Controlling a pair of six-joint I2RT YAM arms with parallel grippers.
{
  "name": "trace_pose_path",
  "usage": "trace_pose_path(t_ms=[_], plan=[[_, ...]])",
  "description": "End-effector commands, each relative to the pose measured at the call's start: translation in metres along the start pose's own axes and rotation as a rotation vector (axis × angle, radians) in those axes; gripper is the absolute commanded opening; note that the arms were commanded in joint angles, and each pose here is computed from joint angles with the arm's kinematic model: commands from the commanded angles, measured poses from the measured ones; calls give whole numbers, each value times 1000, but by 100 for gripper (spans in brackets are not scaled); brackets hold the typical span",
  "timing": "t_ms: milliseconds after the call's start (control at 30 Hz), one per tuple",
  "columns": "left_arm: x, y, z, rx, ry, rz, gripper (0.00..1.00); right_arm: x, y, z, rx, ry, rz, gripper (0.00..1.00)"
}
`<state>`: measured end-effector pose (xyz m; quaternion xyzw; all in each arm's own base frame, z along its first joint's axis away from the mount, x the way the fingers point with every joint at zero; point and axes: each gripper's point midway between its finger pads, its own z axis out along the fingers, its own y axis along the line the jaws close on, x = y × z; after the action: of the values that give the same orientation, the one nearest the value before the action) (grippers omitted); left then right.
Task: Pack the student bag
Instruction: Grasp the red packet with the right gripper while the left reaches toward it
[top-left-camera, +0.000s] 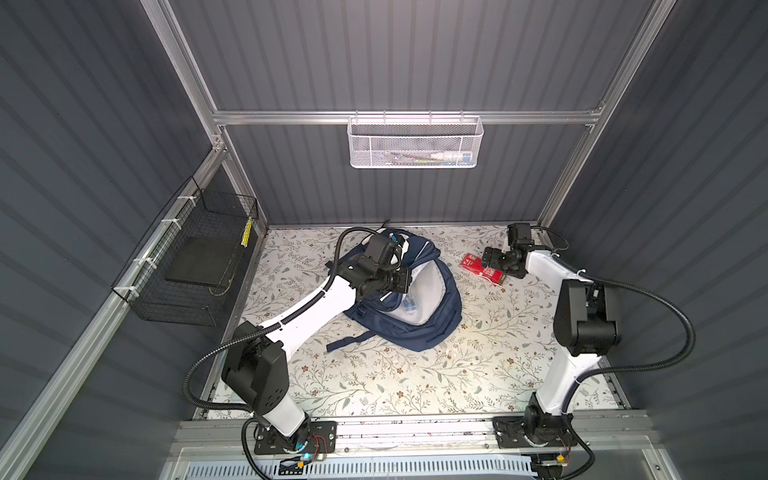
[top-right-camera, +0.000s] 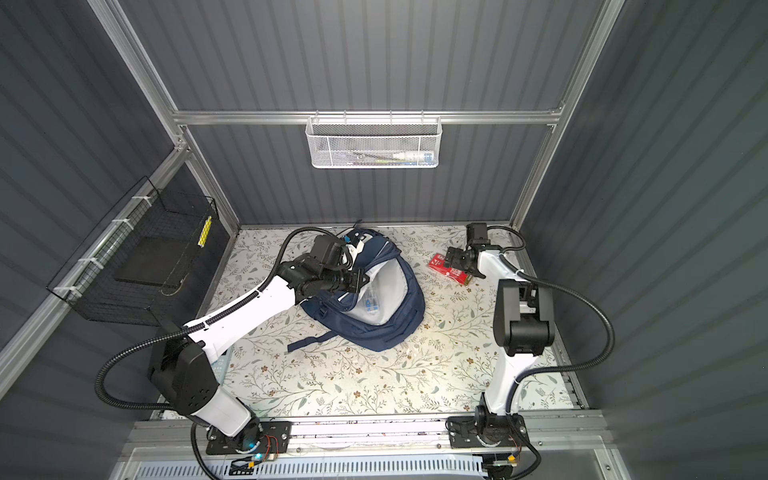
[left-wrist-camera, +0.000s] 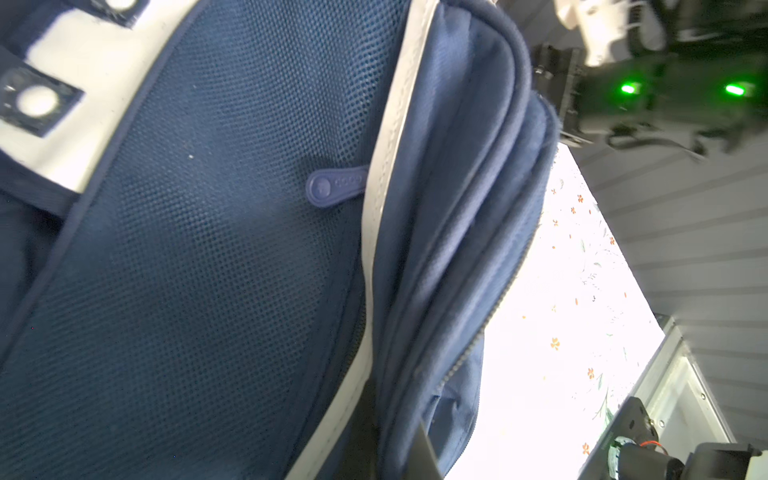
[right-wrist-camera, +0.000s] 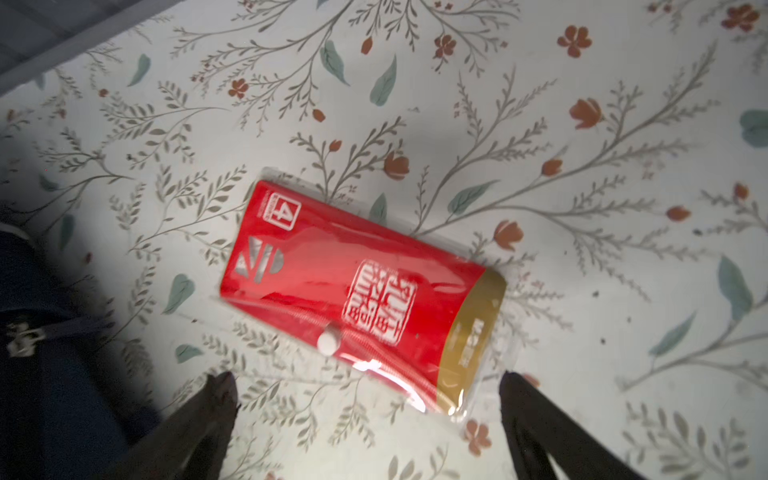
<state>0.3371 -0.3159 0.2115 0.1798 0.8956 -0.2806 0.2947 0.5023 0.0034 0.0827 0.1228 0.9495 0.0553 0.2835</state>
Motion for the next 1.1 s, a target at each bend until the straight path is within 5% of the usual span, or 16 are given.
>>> trace_pose_path(t_ms=[0,167,600,767,1067], plan=[[-1,-12,-3,13,22,11,9,-12,0,8,-17,51,-60,97],[-7,-26,-3,6,29,34,32,-6,-3,38,-50,224,-65,94],[-43,-98,32,159,5,112,46,43,-1,43,-84,420,-42,87],[-64,-125,78,265,-24,120,49,81,-2,26,-82,509,-45,84],[-71,-115,192,255,-33,117,53,75,-4,-2,-113,381,61,82]])
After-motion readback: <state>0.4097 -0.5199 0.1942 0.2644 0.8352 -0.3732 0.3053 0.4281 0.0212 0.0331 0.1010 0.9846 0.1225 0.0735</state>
